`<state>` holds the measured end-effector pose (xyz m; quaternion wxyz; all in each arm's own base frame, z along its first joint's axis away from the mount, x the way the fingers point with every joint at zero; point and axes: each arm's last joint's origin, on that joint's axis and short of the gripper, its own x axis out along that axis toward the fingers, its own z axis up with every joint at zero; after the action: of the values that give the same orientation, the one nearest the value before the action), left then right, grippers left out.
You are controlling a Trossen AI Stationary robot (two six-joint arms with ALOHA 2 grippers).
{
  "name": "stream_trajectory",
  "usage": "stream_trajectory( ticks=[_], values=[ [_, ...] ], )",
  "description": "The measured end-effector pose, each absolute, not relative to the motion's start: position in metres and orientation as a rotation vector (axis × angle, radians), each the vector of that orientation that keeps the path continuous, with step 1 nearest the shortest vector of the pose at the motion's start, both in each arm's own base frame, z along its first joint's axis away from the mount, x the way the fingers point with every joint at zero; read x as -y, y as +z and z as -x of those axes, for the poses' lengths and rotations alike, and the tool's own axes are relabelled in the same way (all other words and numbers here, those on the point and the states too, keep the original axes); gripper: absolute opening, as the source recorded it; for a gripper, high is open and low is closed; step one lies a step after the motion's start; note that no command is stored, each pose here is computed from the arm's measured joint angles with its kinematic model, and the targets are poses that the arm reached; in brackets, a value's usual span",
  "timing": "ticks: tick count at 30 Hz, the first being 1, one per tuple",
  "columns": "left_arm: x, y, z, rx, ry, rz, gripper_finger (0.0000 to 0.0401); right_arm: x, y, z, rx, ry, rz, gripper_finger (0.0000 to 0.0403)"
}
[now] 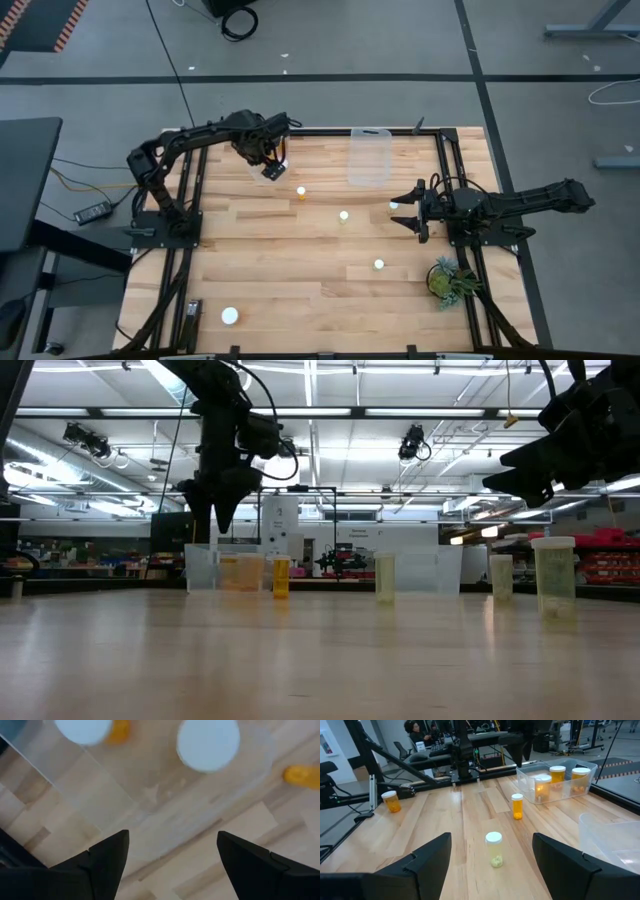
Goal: Pick and place medicine bottles into bin by pill shape (circle, oval)
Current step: Put the large orange pill bottle into the left transparent bin
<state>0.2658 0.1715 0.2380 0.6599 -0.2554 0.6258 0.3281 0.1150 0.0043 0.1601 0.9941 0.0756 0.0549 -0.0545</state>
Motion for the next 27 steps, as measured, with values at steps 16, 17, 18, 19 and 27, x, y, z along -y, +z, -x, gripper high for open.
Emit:
stream_trajectory(
  ticks=[16,17,18,19,27],
  values=[
    [-0.112,0.239,-0.290,-1.486,0.612,0.466,0.0304,-0.004,0.160,-0.115,-0.110,-0.109,-0.151,0.0284],
    [-0.106,0.239,-0.292,-1.488,0.597,0.451,0.0304,-0.004,0.160,-0.115,-0.110,-0.109,-0.151,0.0284],
    [-0.101,0.239,-0.294,-1.491,0.582,0.436,0.0304,-0.004,0.160,-0.115,-0.110,-0.109,-0.151,0.0284],
    [-0.095,0.239,-0.296,-1.493,0.567,0.421,0.0304,-0.004,0.160,-0.115,-0.110,-0.109,-0.151,0.0284],
    [-0.046,0.239,-0.310,-1.488,0.415,0.276,0.0302,-0.004,0.160,-0.115,-0.110,-0.109,-0.151,0.0284]
  ],
)
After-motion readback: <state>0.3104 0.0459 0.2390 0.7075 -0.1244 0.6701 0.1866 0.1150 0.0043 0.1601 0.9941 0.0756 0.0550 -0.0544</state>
